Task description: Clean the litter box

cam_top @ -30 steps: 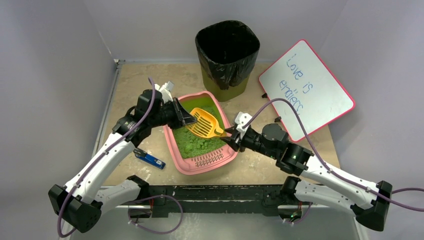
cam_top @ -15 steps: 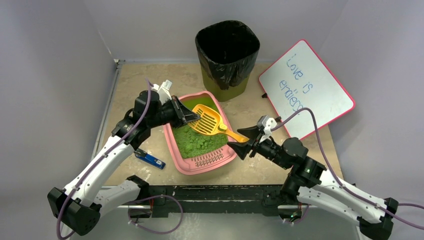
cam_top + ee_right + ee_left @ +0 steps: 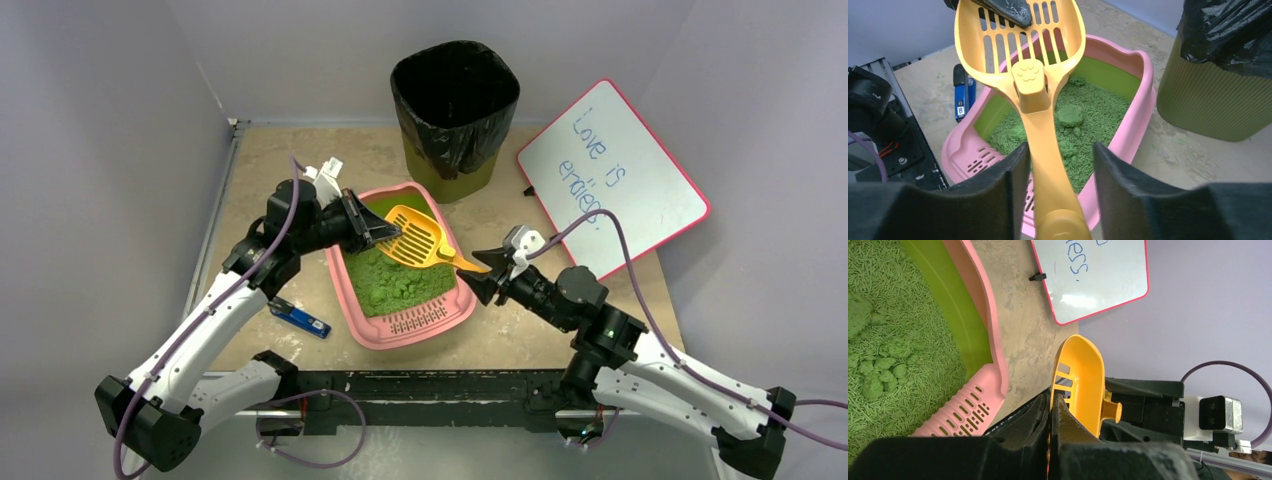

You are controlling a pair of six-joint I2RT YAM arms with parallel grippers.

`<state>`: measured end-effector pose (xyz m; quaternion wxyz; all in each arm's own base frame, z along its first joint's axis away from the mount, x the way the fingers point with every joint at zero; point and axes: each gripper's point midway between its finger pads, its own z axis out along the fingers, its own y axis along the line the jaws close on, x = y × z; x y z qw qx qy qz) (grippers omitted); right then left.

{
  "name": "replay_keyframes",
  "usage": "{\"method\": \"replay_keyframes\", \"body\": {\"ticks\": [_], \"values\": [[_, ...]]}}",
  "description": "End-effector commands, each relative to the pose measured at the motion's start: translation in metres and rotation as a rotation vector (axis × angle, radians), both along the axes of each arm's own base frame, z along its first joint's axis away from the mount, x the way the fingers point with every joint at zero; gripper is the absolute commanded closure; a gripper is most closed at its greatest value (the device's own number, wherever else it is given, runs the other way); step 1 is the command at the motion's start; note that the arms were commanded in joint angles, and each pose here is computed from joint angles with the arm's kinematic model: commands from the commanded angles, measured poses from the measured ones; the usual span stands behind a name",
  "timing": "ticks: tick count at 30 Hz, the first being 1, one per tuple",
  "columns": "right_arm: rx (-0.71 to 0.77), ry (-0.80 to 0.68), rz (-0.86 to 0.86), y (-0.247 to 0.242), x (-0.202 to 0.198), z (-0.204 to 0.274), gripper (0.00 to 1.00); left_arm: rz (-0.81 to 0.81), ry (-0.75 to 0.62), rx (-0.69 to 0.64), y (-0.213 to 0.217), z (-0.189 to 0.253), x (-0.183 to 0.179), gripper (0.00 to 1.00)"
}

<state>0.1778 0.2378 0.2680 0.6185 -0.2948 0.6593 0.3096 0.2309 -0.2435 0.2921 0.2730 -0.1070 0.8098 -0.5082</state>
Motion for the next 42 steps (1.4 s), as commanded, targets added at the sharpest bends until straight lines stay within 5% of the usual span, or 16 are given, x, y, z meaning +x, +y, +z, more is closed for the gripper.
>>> {"method": "replay_keyframes", "body": {"ticks": [1, 9, 15, 25, 33, 42], "values": [[0.007, -0.114, -0.01, -0.005, 0.003, 0.034, 0.59, -0.019, -0.02, -0.067, -0.003, 0.018, -0.007, 1.0], [0.043, -0.129, 0.03, -0.005, -0.006, 0.049, 1.0, 0.022, -0.02, -0.044, 0.004, 0.015, -0.004, 0.99], [-0.025, -0.008, 0.039, -0.005, -0.011, 0.036, 1.0, 0.149, -0.046, 0.172, 0.035, -0.003, 0.008, 0.63], [-0.226, 0.202, -0.05, -0.011, -0.002, 0.019, 1.0, 0.469, -0.16, 0.561, 0.122, 0.006, 0.03, 0.3], [-0.345, 0.392, -0.065, 0.0, -0.003, 0.005, 1.0, 0.741, -0.298, 0.703, 0.191, 0.026, 0.021, 0.23], [-0.5, 0.567, -0.013, 0.019, -0.01, -0.011, 1.0, 0.819, -0.371, 0.759, 0.217, -0.003, 0.009, 0.23]]}}
